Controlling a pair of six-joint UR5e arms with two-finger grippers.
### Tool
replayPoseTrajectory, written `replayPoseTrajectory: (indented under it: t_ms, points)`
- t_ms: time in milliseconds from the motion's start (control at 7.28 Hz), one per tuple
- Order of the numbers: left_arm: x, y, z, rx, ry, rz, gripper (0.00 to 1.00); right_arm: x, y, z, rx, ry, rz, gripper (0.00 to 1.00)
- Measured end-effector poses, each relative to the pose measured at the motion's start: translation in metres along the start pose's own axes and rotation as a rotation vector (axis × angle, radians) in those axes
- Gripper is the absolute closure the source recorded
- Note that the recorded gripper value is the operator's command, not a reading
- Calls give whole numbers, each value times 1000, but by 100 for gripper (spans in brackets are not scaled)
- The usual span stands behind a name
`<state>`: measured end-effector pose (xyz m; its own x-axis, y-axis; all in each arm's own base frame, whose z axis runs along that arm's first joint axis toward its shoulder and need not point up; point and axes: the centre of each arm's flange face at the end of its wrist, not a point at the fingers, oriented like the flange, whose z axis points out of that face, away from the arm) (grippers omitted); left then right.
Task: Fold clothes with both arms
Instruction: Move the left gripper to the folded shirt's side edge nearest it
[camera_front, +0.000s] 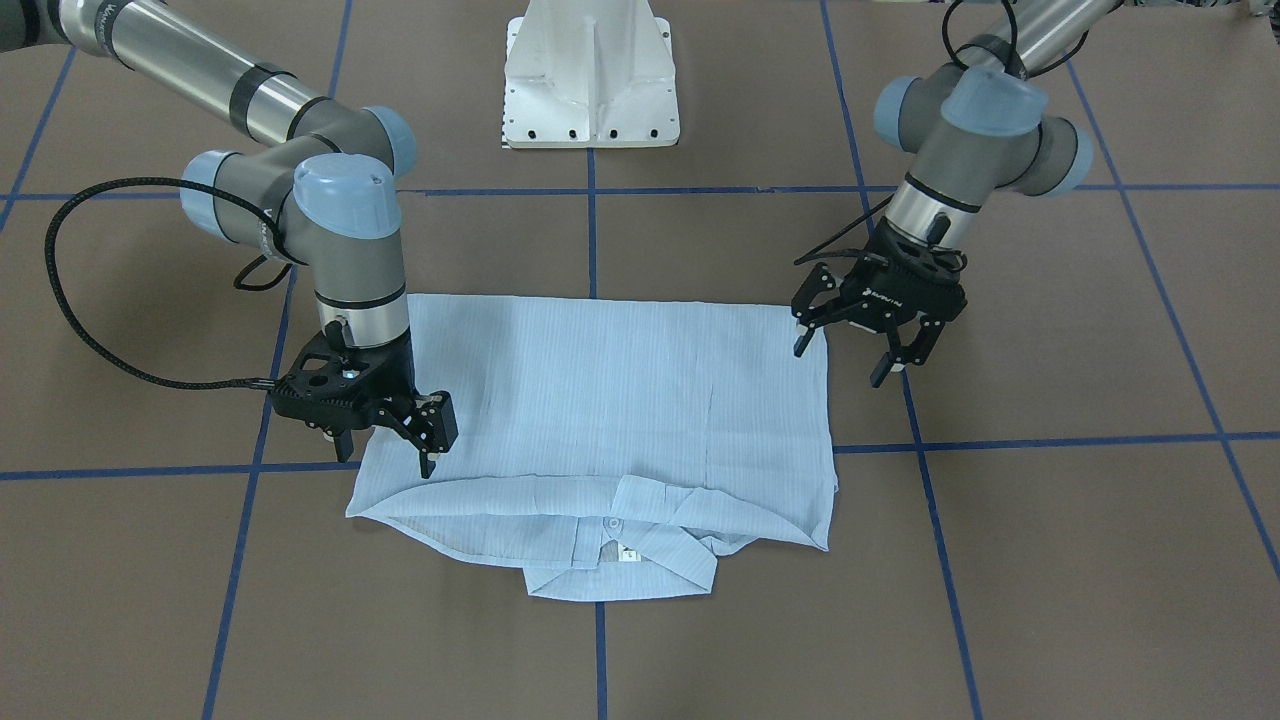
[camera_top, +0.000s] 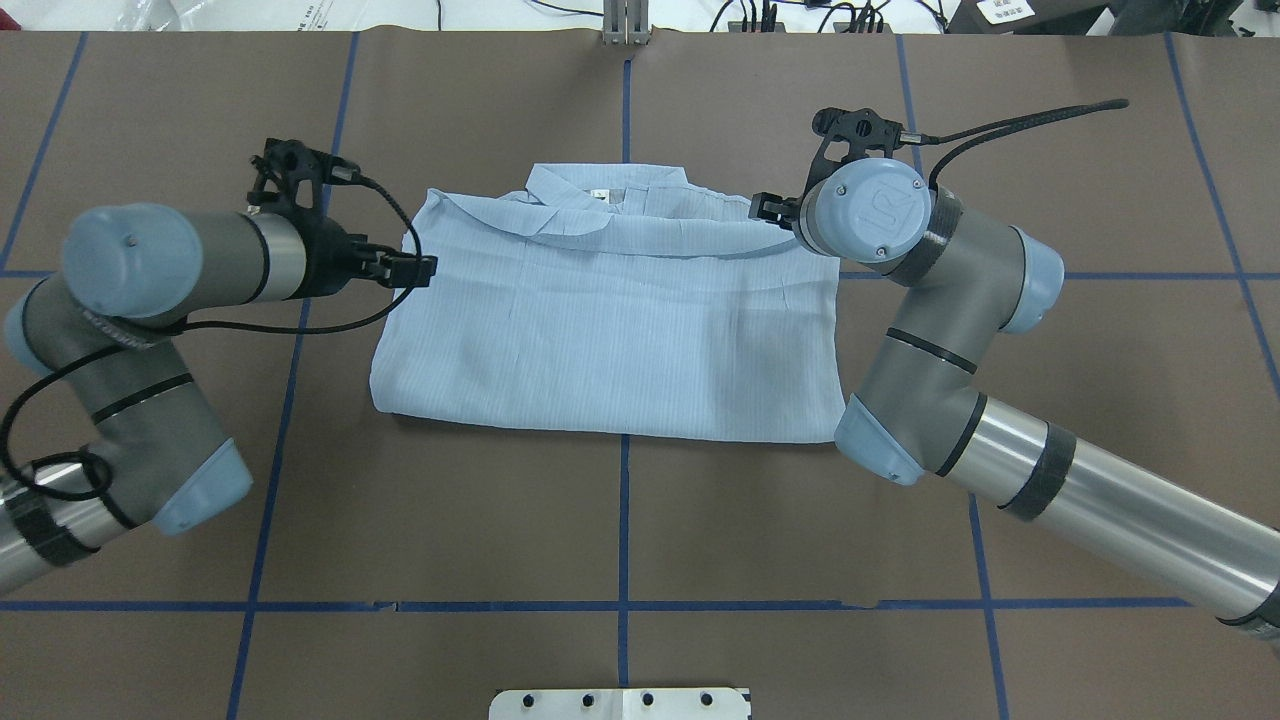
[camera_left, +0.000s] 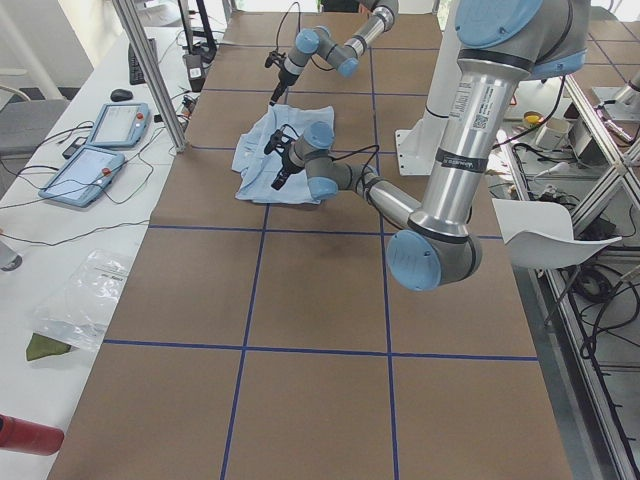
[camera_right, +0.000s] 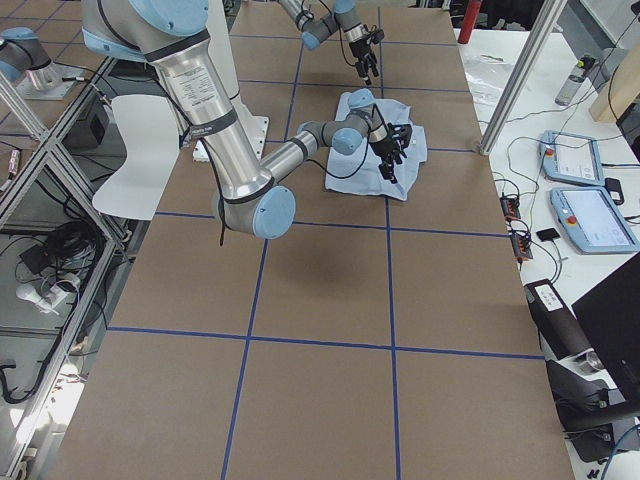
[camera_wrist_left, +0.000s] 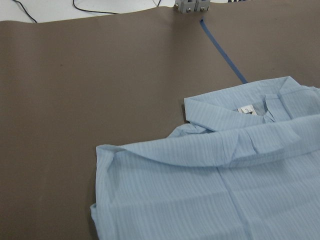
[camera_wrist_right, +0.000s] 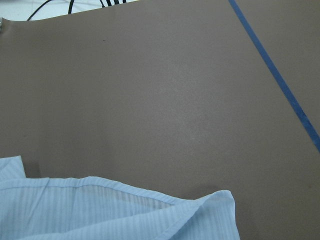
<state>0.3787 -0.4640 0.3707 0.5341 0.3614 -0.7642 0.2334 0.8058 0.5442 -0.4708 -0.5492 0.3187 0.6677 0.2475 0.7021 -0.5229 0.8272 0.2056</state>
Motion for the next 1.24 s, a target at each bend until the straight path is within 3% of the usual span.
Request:
replayPoseTrajectory:
  t_ms: [137,275,412,549,961,1099,1236]
  points:
    - [-11,26,-7,-9,18,-36,1,0,0,0,0,0,0,0]
    - [-14,45,-9,-15,34,-75,12,0,0,0,1,1,0,0]
    - [-10,61,-5,-20,39,-120,31,1,0,0,1,1,0,0]
    - [1,78,3,-22,36,-171,44,1,0,1,2,1,0,0]
    - [22,108,20,-42,32,-243,44,1,0,1,3,2,0,0]
    - [22,112,23,-47,29,-246,58,1,0,1,3,2,0,0]
    - [24,114,24,-51,30,-246,90,1,0,1,3,2,0,0]
